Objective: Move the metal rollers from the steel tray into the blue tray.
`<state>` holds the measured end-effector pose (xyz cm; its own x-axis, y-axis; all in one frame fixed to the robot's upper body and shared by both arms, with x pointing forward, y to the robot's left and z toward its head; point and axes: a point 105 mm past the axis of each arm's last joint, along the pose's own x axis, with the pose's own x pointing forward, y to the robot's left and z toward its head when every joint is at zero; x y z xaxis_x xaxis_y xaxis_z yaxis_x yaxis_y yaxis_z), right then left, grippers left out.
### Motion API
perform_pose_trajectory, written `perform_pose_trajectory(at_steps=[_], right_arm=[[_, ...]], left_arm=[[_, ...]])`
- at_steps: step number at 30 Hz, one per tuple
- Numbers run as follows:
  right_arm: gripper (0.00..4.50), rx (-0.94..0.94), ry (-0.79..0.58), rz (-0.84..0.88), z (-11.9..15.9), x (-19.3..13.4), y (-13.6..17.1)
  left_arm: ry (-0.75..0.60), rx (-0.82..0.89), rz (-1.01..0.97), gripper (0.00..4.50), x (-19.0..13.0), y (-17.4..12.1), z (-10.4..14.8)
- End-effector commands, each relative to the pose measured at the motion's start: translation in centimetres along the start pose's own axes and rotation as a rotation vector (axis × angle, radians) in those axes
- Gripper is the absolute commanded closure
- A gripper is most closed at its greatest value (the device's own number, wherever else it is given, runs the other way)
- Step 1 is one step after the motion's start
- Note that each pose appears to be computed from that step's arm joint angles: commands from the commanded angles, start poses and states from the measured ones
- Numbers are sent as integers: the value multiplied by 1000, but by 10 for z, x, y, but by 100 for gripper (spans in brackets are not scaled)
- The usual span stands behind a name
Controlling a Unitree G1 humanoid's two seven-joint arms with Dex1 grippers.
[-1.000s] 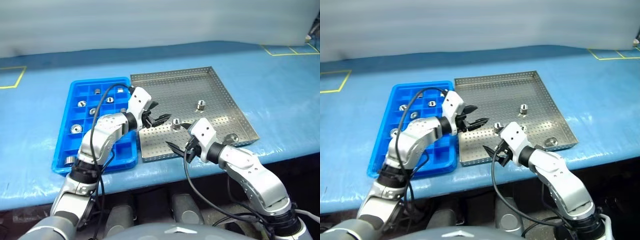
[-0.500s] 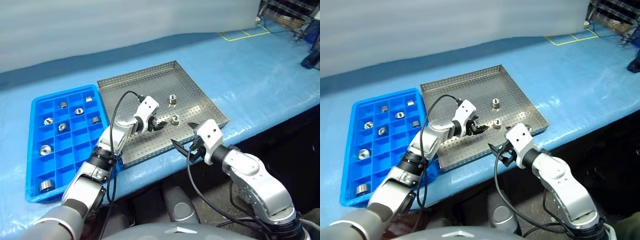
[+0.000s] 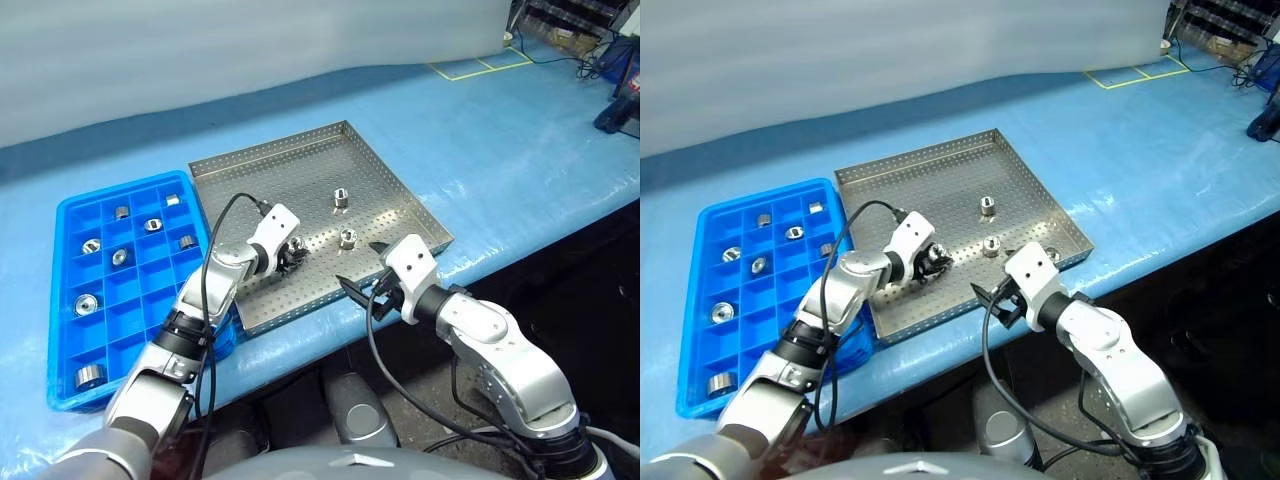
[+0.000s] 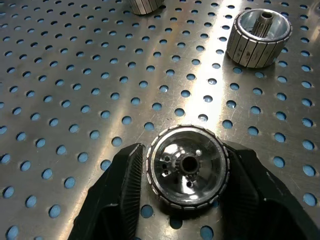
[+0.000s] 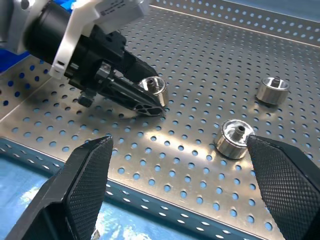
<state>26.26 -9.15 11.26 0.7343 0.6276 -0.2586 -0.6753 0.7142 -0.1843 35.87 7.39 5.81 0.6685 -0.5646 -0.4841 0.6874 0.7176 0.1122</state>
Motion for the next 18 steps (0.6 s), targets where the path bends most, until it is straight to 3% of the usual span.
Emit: perform_pose_trajectory(at_steps=[1,9,13,18], right_arm=[[0,-18,-37,21,10,2,3],[0,20,-65,109,14,11,15],[0,158,-151,308,22,13,39],[0,185,-210,410,34,14,47]], left_arm=[[-86,-7,-26,280,-7,-2,20],[-155,-7,-46,280,-23,3,36],[-212,21,-144,280,-64,0,49],[-126,99,-74,280,-113,13,37]])
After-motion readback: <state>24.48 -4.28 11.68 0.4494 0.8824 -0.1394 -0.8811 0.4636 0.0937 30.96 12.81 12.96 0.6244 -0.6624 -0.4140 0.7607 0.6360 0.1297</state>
